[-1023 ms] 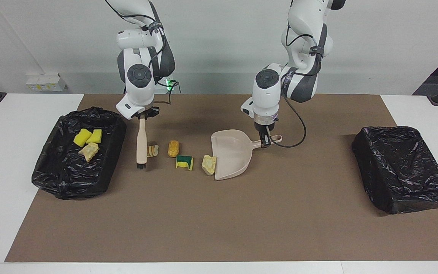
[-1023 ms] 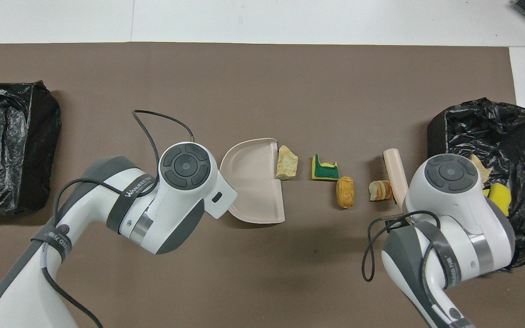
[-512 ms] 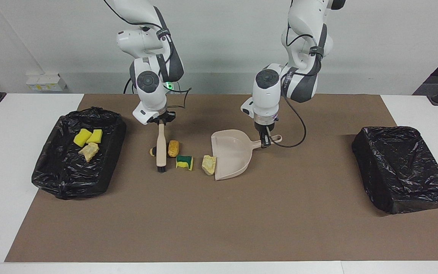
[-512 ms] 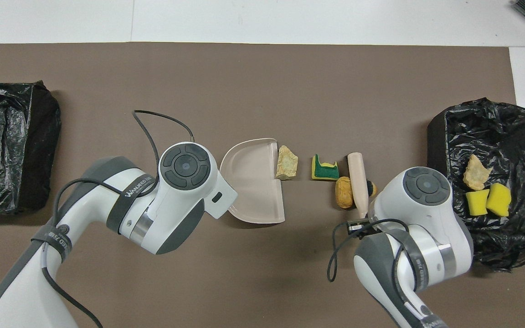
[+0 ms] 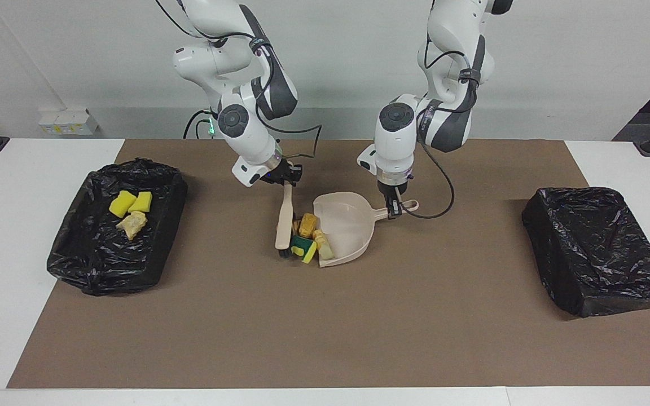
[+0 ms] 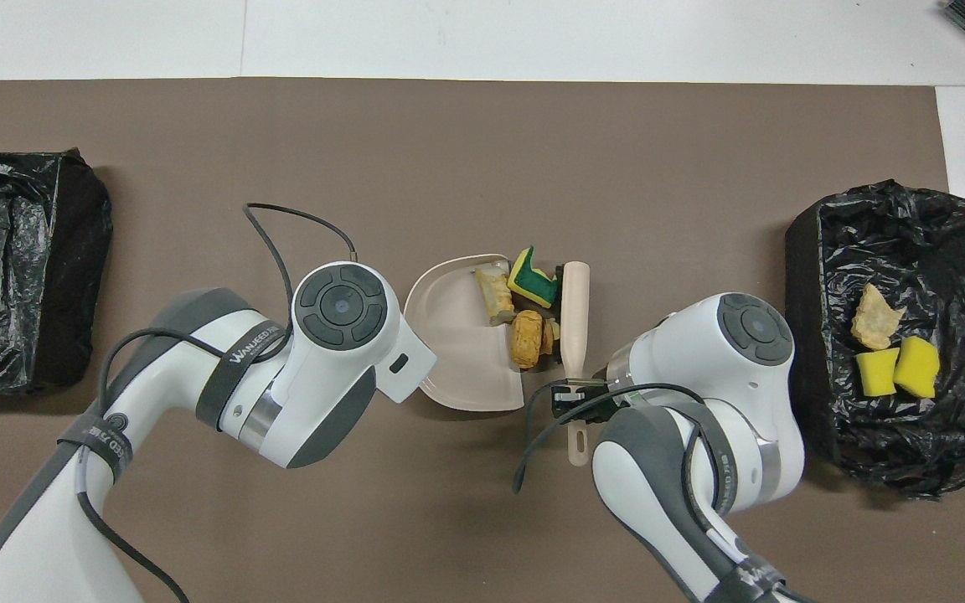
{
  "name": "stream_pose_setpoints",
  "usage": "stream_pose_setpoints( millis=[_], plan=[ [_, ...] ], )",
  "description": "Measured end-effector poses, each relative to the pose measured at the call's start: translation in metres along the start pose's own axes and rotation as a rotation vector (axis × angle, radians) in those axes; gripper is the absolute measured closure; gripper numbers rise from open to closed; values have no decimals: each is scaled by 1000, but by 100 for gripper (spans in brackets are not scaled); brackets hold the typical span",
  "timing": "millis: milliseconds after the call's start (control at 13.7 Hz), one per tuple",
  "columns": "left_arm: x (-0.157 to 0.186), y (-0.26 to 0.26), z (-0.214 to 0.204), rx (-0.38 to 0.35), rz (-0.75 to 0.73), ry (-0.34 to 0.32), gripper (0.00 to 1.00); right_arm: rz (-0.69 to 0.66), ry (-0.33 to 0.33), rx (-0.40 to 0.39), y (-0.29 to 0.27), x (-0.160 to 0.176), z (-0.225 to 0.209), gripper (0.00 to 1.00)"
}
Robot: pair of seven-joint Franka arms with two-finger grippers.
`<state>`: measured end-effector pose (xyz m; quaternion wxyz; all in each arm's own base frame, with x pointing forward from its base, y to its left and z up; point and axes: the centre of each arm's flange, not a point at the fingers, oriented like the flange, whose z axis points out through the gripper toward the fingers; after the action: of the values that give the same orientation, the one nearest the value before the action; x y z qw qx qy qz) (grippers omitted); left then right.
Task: Sweep and dump trash in bin
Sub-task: 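Sweep the bread and sponge into the dustpan with the right gripper's brush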
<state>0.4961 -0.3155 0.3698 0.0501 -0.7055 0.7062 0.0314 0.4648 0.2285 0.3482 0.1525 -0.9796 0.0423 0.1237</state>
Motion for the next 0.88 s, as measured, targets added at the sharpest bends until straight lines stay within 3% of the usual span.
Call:
stream_pose_setpoints(
  millis=[365,585,731,877],
  plan=[
    [-1,2,2,-4,0,-2,69,47,-3,183,-48,-12,5,74],
    [-1,2,2,-4,0,-2,69,73,15,229,-76,-22,0,74],
    [-1,2,2,-4,0,-2,69,44,29,172,-76,-31,-26,74],
    [-1,2,2,-4,0,-2,69,-28,52,-42,-47,-35,-52,74]
  ],
)
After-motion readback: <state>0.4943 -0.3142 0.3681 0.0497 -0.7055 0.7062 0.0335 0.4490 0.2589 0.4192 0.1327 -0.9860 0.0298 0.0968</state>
